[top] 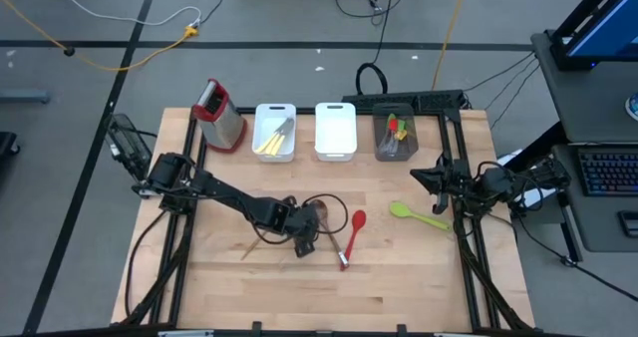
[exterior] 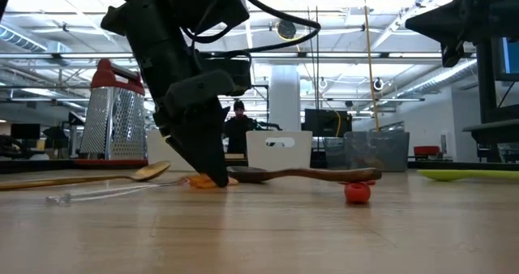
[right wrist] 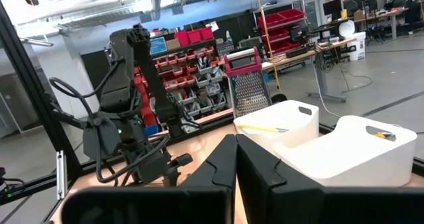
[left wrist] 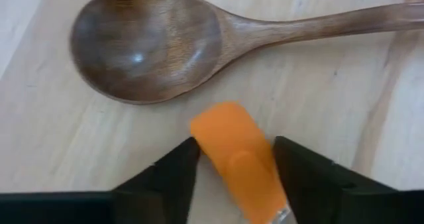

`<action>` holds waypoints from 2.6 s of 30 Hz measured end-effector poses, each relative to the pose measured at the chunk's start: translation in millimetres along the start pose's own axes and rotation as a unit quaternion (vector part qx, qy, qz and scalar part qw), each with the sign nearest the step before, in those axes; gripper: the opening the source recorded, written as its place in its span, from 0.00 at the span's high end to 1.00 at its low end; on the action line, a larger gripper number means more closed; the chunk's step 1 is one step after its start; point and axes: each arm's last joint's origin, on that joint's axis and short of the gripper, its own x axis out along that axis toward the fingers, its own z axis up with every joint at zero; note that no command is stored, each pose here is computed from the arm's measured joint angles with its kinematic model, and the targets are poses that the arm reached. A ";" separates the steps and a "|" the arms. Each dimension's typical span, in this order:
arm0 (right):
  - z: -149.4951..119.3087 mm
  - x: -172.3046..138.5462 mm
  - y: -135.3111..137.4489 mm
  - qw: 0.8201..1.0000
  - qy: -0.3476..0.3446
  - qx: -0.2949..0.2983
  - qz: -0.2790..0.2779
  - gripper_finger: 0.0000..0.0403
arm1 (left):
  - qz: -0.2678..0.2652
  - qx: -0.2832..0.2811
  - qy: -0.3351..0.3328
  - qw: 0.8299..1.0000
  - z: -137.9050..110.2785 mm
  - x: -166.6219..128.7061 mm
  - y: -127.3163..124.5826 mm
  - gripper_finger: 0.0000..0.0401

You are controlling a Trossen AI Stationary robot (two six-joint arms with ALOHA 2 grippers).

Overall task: Pick & Place Kitchen Items
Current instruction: Put the orange spatula into the black bin

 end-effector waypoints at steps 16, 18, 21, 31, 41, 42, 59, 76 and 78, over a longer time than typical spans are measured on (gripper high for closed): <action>-0.1 0.0 0.0 1.000 0.000 0.000 0.000 0.99 | -0.038 -0.041 -0.002 0.998 8.1 -5.3 3.6 0.98; -0.1 0.0 0.0 1.000 0.000 0.000 0.000 0.99 | -0.054 -0.053 0.005 0.997 10.6 -10.1 6.3 0.99; -0.1 0.0 0.0 1.000 0.000 0.000 0.000 0.99 | -0.077 -0.071 0.033 0.994 9.7 -19.1 9.2 0.99; 0.1 0.0 -0.1 1.000 -0.001 0.002 -0.001 0.99 | -0.123 -0.083 0.034 0.988 13.1 -54.8 12.3 1.00; 2.8 0.0 0.5 0.996 -0.013 0.086 0.003 0.99 | -0.278 -0.074 -0.072 0.955 36.9 -105.2 5.8 1.00; 3.3 0.0 0.6 0.996 -0.015 0.091 0.003 0.99 | -0.292 -0.079 -0.086 0.949 40.7 -108.0 5.8 1.00; 11.1 0.0 -0.5 0.993 -0.060 0.098 -0.037 0.99 | -0.408 -0.179 -0.333 0.831 106.1 -136.4 37.3 1.00; 4.0 18.8 10.2 0.989 -0.043 0.136 -0.042 0.99 | -0.400 -0.151 -0.403 0.809 202.0 -121.7 67.6 1.00; 5.6 20.4 11.6 0.988 -0.052 0.140 -0.039 0.99 | -0.389 -0.139 -0.403 0.817 210.8 -121.0 69.5 1.00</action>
